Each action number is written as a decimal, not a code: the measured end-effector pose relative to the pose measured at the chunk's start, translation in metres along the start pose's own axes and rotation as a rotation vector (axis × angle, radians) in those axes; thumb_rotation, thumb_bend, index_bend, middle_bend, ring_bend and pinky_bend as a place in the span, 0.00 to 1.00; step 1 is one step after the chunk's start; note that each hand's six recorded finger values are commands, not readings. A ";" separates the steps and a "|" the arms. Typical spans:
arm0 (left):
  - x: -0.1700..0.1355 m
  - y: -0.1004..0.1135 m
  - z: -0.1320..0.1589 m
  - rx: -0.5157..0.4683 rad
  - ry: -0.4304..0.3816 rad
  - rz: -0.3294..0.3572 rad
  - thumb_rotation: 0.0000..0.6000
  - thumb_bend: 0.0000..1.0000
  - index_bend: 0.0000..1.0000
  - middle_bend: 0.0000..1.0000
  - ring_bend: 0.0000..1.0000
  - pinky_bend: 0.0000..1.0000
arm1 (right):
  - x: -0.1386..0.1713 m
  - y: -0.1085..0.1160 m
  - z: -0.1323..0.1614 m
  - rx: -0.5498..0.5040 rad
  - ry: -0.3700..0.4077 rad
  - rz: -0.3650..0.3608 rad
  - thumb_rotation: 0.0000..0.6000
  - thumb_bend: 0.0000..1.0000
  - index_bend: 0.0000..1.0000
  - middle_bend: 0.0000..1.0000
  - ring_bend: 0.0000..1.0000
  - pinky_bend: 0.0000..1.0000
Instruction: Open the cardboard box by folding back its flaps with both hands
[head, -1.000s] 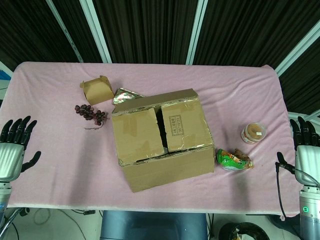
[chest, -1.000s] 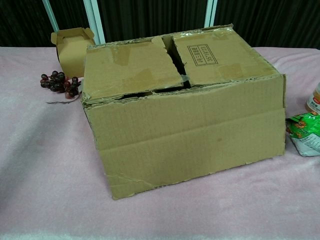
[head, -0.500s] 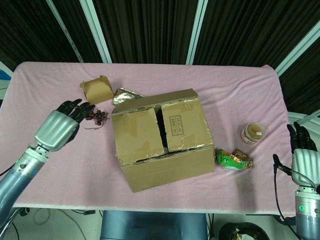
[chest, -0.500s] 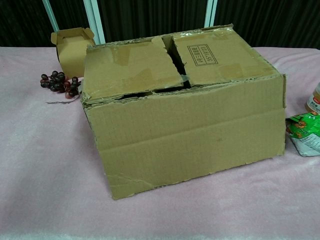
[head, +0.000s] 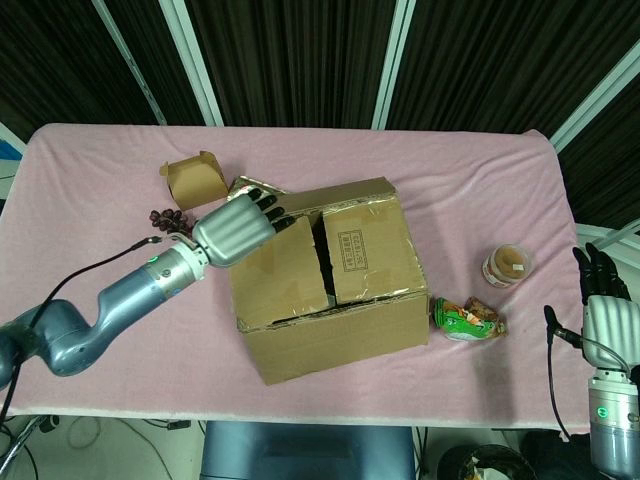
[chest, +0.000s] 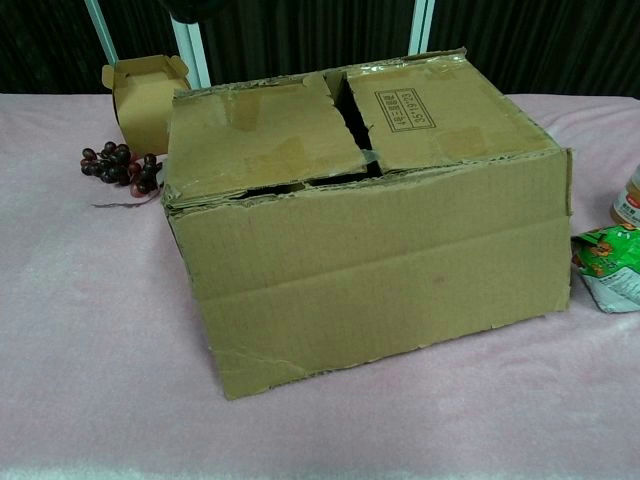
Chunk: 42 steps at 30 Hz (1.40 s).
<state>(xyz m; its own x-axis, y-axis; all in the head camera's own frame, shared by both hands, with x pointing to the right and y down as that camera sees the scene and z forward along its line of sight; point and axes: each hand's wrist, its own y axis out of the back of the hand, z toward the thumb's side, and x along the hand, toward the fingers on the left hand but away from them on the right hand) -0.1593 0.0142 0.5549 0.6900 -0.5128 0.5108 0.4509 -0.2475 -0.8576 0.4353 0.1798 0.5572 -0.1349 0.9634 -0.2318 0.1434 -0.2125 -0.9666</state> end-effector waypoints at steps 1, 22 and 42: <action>0.005 0.000 0.004 0.004 -0.010 -0.002 1.00 0.76 0.21 0.30 0.21 0.32 | 0.000 -0.001 0.000 -0.002 -0.002 0.002 1.00 0.36 0.00 0.00 0.00 0.22; 0.073 -0.003 0.067 0.034 -0.121 -0.021 1.00 0.79 0.26 0.40 0.27 0.37 | 0.000 -0.006 0.000 -0.025 -0.005 0.028 1.00 0.39 0.00 0.00 0.00 0.22; 0.084 -0.018 0.089 0.073 -0.135 -0.081 1.00 1.00 0.44 0.64 0.44 0.45 | 0.000 -0.006 0.001 -0.050 0.000 0.033 1.00 0.42 0.00 0.00 0.00 0.22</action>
<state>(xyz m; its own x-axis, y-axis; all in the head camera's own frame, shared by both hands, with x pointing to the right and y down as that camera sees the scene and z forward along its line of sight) -0.0585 0.0489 0.6187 0.7171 -0.3772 0.5861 0.5451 -0.2205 -0.8088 0.4335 0.1810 0.5631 -0.1291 0.9559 -0.2637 0.1962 -0.2361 -0.9517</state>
